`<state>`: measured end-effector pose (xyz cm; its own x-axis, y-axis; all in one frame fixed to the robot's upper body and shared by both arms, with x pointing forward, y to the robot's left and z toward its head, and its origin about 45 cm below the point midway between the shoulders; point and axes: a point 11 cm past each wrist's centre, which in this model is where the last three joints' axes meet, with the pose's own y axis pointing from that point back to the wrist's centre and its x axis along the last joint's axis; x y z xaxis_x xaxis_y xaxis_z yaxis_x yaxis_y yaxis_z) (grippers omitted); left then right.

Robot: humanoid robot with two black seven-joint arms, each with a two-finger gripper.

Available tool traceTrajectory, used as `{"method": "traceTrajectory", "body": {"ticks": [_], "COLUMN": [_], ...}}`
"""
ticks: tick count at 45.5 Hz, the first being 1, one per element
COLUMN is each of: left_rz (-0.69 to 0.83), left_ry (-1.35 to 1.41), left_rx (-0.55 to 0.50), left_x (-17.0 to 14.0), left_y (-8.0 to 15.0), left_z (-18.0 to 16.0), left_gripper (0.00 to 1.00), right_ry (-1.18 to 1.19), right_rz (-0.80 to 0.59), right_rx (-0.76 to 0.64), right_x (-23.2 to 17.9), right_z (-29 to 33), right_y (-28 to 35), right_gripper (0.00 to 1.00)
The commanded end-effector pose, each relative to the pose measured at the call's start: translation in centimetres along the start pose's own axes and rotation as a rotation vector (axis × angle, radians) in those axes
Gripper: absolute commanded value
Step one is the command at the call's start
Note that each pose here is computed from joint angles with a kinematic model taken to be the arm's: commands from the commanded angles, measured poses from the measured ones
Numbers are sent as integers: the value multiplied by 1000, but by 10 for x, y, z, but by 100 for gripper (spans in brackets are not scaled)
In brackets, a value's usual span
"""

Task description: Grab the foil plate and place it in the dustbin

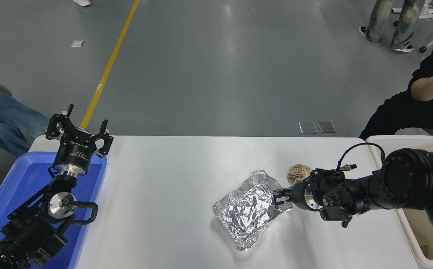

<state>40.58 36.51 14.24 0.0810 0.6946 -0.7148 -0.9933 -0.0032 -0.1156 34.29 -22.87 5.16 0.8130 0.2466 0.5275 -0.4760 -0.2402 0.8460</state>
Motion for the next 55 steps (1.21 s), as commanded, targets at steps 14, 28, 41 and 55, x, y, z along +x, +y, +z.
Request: {"method": "traceTrajectory", "body": {"ticks": [14, 28, 41, 55], "left_rz": [-1, -1, -1, -1], "left_ry": [0, 0, 0, 0], "left_rx": [-1, 1, 1, 1], "left_x": [0, 0, 0, 0], "left_y": [0, 0, 0, 0], "left_z": [0, 0, 0, 0], "left_gripper": [98, 98, 98, 98], "right_ry": [-6, 0, 62, 15], "right_rz": [44, 93, 118, -43], "right_rx": [45, 108, 153, 120], "right_x": [2, 32, 89, 150], "right_z": [-7, -21, -44, -34], "right_y": [-1, 6, 39, 106], "right_gripper": [0, 0, 0, 0]}}
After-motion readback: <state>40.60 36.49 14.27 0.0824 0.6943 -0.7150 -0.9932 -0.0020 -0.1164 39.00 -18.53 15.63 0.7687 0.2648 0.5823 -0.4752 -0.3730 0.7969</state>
